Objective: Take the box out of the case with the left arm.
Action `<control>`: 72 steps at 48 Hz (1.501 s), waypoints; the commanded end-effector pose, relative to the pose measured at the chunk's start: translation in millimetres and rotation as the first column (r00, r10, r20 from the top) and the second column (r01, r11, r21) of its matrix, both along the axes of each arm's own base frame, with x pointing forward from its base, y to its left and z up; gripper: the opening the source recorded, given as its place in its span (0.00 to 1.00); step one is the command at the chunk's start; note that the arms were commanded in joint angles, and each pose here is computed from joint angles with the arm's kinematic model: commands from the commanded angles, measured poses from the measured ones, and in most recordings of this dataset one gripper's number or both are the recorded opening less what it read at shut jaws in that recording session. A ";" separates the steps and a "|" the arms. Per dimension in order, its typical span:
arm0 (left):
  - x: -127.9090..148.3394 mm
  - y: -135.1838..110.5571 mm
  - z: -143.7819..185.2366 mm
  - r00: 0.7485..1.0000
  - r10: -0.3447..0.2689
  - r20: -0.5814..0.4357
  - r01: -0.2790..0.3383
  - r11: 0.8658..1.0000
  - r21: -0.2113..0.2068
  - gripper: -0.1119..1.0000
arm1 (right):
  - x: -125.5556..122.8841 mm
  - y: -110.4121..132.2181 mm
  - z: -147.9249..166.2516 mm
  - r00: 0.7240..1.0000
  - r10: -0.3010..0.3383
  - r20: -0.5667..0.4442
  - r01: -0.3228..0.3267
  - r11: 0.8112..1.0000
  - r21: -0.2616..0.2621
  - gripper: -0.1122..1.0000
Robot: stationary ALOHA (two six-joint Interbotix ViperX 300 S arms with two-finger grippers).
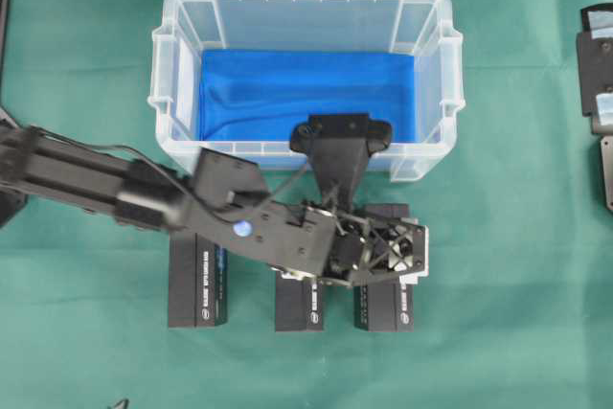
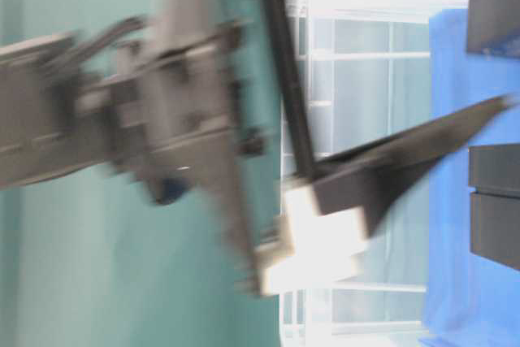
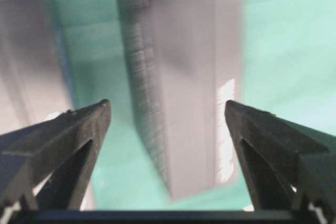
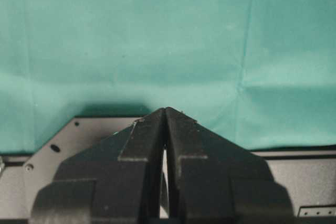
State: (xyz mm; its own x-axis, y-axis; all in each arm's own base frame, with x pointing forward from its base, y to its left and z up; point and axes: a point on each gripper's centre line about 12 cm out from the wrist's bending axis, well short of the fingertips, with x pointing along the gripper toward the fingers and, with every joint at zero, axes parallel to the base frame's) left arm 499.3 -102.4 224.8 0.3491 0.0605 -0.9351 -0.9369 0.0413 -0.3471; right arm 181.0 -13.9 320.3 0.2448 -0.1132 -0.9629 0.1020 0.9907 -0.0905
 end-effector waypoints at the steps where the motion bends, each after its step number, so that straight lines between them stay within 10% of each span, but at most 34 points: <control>1: -6.8 5.0 47.7 0.997 0.007 0.073 -0.007 1.000 -0.010 0.88 | 1.1 -0.1 4.0 1.000 0.000 0.014 0.000 1.000 0.001 0.12; 38: -19.6 5.4 77.9 0.994 -0.058 0.097 0.057 0.998 0.016 0.88 | 0.8 -0.1 3.5 1.000 -0.001 0.011 0.001 1.000 0.001 0.12; 72: -185.3 3.2 94.4 0.996 -0.087 -0.006 0.087 0.996 0.005 0.88 | -3.3 -0.1 2.5 1.000 -0.005 -0.024 0.005 1.000 0.002 0.12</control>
State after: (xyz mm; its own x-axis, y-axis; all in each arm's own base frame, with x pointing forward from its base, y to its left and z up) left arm 334.0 -99.7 307.5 0.3143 0.0509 -0.9479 -0.9456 0.1055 -0.3079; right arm 178.5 -13.7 319.3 0.2195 -0.1119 -0.9692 0.1022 0.9906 -0.0912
